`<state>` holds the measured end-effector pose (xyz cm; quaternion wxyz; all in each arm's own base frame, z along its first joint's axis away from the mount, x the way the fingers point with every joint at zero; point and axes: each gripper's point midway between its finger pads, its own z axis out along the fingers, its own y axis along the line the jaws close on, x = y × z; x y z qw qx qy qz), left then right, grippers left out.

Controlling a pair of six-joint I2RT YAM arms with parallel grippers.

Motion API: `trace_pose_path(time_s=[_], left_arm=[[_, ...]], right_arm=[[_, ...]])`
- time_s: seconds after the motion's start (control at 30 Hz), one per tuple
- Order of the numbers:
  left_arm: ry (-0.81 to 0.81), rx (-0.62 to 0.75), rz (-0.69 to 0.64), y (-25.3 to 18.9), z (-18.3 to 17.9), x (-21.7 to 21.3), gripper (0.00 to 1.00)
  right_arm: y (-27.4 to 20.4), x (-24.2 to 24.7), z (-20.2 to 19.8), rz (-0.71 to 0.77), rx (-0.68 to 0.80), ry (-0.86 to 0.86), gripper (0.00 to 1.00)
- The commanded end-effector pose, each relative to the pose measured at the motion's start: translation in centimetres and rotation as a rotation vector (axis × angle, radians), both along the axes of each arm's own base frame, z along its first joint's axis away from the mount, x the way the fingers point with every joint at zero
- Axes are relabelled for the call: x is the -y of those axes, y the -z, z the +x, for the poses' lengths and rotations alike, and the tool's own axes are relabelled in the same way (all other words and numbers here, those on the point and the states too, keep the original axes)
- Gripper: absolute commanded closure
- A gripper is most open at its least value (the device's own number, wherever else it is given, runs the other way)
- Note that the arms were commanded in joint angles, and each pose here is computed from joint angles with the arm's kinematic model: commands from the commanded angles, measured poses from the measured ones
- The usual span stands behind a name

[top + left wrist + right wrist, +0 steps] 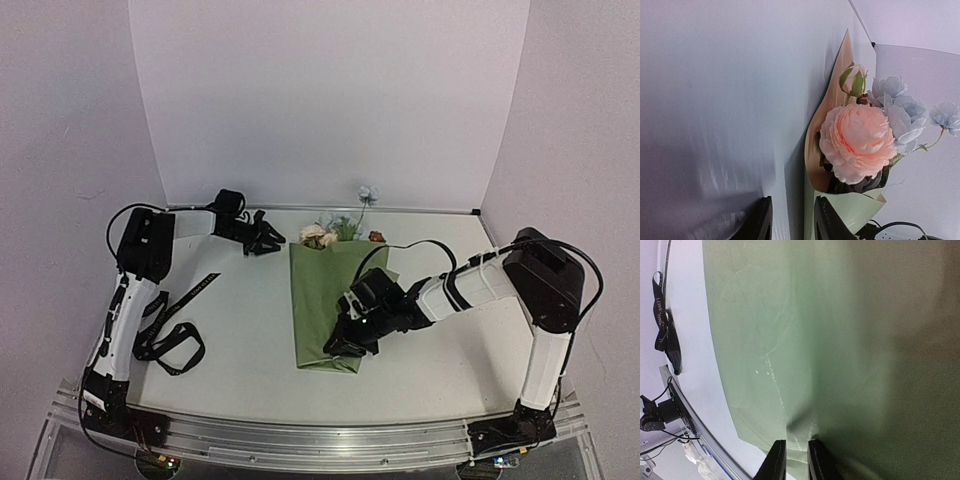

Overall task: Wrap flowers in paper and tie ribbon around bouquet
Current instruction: Press the fold line of the folded bouquet.

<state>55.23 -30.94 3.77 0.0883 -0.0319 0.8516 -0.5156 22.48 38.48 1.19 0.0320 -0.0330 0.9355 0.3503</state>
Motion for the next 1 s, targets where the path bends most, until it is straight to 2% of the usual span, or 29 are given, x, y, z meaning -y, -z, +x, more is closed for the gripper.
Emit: trace_pose_path(time_s=[0.0,0.13,0.27,0.5,0.67,0.83,0.97], left_arm=[[-0.029,0.144,0.032,-9.1,-2.4,-1.0,0.66],[-0.025,0.162,0.063,-11.1,-7.1,-0.9,0.64],[0.044,0.133,0.06,-10.6,-13.2,1.0,0.67],[0.25,0.058,0.066,-7.8,-23.8,5.4,0.8],[0.381,0.007,0.085,-5.7,-30.2,6.3,0.83],[0.473,-0.051,0.09,-3.2,-34.3,7.5,0.85],[0.499,-0.102,0.106,-1.1,-36.0,8.2,0.86]], right_arm=[[-3.3,-0.4,0.3,0.02,0.007,0.021,0.8],[-6.9,-1.5,0.9,0.086,0.042,0.02,0.77],[-8.4,-0.8,0.9,0.101,0.073,0.037,0.75],[-5.6,2.8,0.8,0.019,0.067,0.084,0.75],[-2.9,4.5,-0.2,-0.045,0.043,0.09,0.76],[-0.6,5.1,-0.3,-0.077,0.024,0.11,0.78],[0.8,5.6,-0.2,-0.109,0.013,0.118,0.78]])
